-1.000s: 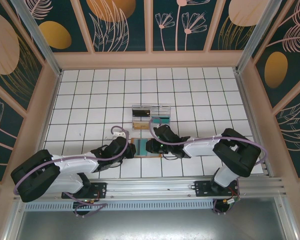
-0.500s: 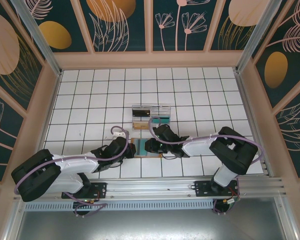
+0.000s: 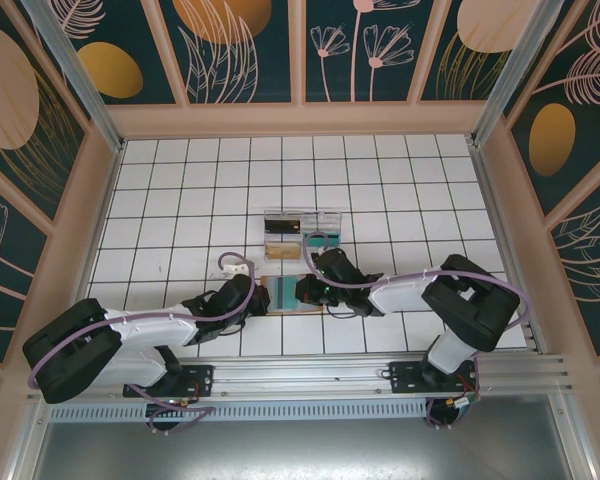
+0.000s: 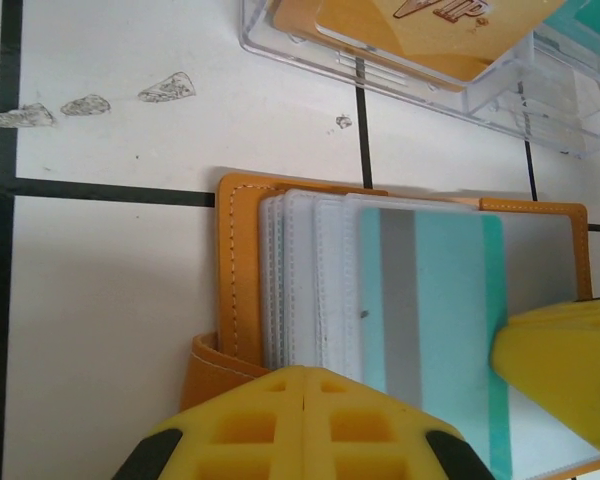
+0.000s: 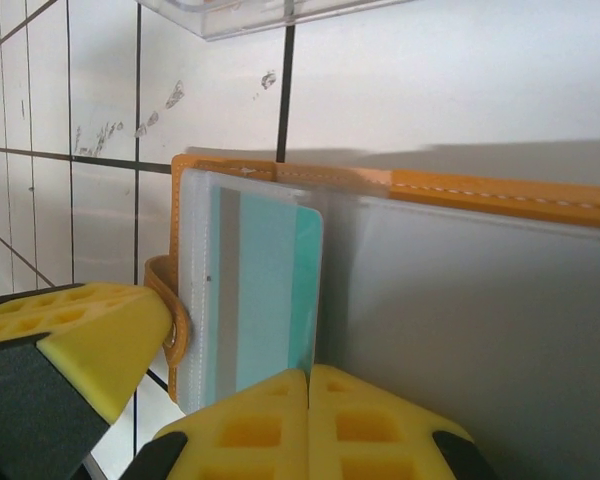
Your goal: Take the credit cards out of the card holder
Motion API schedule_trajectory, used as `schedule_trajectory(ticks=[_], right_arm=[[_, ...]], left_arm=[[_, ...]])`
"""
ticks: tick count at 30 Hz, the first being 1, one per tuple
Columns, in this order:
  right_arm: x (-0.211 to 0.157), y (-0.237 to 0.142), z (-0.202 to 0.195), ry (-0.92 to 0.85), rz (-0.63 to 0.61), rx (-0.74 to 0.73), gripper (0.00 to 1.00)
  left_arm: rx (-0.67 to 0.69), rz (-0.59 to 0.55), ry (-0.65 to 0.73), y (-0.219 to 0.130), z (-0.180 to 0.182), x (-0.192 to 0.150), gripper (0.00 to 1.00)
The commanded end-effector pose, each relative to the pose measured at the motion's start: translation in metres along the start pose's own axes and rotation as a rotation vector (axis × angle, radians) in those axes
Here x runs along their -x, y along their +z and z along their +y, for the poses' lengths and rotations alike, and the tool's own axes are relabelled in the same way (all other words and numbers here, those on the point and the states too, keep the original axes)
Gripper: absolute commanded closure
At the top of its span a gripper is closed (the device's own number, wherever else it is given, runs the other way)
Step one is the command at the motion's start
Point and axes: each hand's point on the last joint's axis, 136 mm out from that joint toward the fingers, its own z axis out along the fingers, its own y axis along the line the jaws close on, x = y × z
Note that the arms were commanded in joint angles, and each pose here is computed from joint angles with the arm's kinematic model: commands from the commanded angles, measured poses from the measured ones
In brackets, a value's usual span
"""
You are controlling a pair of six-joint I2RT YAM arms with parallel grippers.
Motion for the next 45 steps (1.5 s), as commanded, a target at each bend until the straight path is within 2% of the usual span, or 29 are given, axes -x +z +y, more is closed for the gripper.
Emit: schedule_trajectory(ticks=[1, 25, 34, 36, 40, 42, 44, 45], right_arm=[[0.003, -0.008, -0.007, 0.029, -0.029, -0.002, 1.0], [0.006, -0.05, -0.042, 0.094, -0.11, 0.015, 1.0], [0.033, -0.088, -0.016, -0.022, -0.205, 0.05, 1.0], [0.042, -0.098, -0.009, -0.084, -0.227, 0.027, 1.0], [0.061, -0.116, 0.01, -0.253, -0.262, -0.025, 1.0], [0.071, -0.123, 0.018, -0.345, -0.282, -0.056, 1.0], [0.083, -0.13, 0.027, -0.456, -0.309, -0.09, 1.0], [0.089, -0.133, 0.032, -0.5, -0.326, -0.099, 1.0]], left_arm=[[0.118, 0.033, -0.003, -0.001, 0.032, -0.013, 1.0], [0.113, 0.044, 0.007, 0.0, 0.03, -0.014, 1.0], [0.09, 0.03, 0.034, -0.004, 0.017, -0.004, 1.0], [0.072, 0.017, 0.042, -0.007, 0.009, 0.001, 0.9], [0.016, -0.026, 0.048, -0.017, -0.007, 0.015, 0.58], [0.002, -0.056, 0.048, -0.024, -0.011, 0.022, 0.36], [0.007, -0.092, 0.045, -0.031, -0.01, 0.03, 0.03], [0.011, -0.105, 0.045, -0.034, -0.009, 0.032, 0.02]])
